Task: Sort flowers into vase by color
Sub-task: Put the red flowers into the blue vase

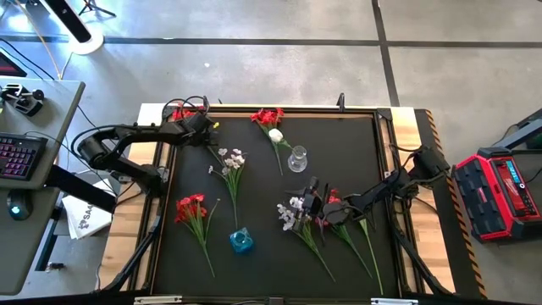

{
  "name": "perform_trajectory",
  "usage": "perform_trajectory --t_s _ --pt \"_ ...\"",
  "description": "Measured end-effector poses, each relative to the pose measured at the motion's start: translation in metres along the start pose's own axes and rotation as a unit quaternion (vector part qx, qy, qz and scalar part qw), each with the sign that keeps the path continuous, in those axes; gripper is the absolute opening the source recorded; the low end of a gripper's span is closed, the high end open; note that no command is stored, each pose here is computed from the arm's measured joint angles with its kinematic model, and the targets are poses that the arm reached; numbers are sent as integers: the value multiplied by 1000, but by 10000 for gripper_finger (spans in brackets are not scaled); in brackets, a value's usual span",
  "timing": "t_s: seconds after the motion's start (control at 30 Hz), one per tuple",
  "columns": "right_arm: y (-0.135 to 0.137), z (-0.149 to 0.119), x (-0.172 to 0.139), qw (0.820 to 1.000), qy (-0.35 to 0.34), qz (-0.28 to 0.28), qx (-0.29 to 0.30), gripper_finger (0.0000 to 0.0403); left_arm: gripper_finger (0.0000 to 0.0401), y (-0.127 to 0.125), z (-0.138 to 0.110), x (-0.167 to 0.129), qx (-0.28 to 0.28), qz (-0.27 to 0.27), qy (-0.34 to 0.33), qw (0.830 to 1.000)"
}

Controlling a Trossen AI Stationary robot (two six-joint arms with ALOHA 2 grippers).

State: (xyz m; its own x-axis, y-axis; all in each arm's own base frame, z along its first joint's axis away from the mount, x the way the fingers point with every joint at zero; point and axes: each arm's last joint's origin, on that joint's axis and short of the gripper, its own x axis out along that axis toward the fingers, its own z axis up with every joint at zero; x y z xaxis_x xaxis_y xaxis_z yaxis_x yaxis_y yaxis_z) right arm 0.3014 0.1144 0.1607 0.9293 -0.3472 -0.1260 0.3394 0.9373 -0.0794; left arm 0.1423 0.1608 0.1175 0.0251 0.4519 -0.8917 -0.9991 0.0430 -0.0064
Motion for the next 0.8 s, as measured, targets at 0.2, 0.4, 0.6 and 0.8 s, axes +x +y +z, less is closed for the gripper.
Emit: perform_trajectory --t_s 0.2,0.4,0.6,0.8 --pt "3 2 -3 1000 -9 8 21 155 88 -1 -1 0 28 -10 7 1000" --pt "17 17 -19 997 -66 39 -7 156 18 1 0 -9 50 -30 3 998" --pt "26 43 -47 991 -111 68 -33 155 11 4 14 -47 82 -103 -88 987" --pt "30 57 -64 984 -137 95 -58 155 7 16 19 -107 104 -251 -205 940"
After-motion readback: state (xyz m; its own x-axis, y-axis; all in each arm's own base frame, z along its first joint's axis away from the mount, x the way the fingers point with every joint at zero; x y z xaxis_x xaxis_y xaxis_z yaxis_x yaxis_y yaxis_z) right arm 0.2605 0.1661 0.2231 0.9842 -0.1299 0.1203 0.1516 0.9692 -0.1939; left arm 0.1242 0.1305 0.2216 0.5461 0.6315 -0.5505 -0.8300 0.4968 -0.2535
